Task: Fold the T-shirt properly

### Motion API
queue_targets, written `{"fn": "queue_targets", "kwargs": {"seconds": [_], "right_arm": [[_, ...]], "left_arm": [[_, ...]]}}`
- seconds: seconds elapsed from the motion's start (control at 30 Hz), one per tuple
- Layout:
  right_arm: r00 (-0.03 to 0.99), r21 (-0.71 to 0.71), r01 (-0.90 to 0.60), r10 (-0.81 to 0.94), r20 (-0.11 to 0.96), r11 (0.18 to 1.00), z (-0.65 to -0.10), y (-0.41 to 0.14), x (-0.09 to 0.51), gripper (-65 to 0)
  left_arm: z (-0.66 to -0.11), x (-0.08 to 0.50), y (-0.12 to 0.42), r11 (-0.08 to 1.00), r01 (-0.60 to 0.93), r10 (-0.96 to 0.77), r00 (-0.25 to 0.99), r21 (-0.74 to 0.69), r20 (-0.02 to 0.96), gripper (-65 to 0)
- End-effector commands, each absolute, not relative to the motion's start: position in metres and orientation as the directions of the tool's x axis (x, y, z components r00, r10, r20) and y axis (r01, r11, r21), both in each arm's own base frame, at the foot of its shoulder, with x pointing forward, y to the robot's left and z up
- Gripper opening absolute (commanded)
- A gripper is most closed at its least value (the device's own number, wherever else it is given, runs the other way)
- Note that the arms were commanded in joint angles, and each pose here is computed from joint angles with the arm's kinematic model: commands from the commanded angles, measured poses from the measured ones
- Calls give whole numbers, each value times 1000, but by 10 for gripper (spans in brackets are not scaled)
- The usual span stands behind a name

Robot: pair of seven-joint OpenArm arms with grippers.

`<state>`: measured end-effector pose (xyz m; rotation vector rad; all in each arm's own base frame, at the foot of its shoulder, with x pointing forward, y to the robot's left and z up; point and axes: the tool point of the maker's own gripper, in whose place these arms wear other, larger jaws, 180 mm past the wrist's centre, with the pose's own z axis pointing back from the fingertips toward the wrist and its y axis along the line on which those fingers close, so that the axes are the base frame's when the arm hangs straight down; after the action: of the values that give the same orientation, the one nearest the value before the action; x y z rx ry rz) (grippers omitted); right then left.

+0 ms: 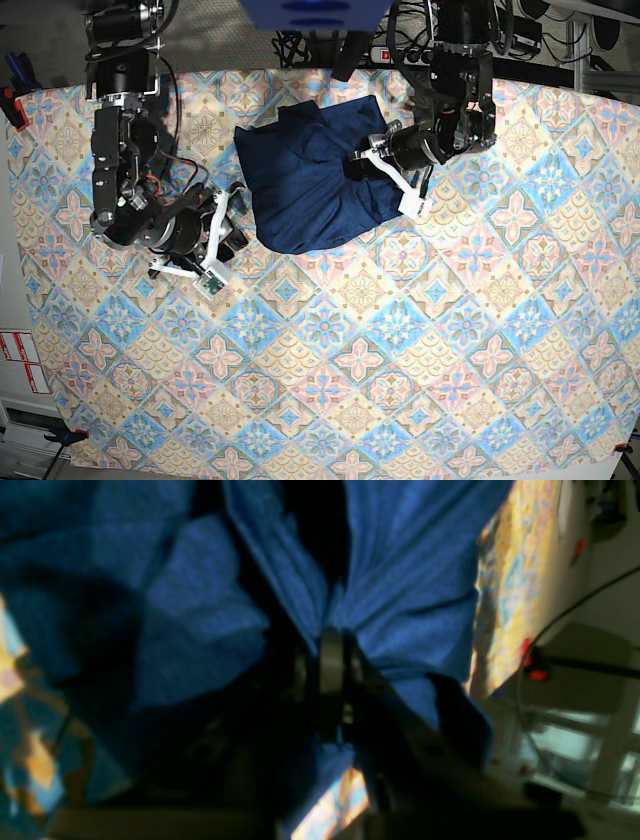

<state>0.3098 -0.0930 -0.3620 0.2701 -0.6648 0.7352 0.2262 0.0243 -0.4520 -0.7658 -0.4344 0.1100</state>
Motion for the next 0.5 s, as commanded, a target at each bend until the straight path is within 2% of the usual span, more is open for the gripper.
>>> {"fn": "queue_targets", "kwargs": {"seconds": [0.0,0.17,0.3,0.47], "right_arm": [[516,-7,-699,512,687,715,-347,-92,319,-501],[517,-4,-696,505,691,718,-346,-93,320,-501],[514,-2,-703,510,689,711,-347,-91,318,-501],[515,0,-704,510,689,710,-347,-90,318,-501]], "left_arm": [[-436,232,26,719,102,252,883,-687,396,-650],[-409,226,47,764,175,208,844,-621,494,-650],[-405,214,58,784,188,182,841,-591,509,-650],[-412,209,93,818,94,249,832,-568,496,-650]]}}
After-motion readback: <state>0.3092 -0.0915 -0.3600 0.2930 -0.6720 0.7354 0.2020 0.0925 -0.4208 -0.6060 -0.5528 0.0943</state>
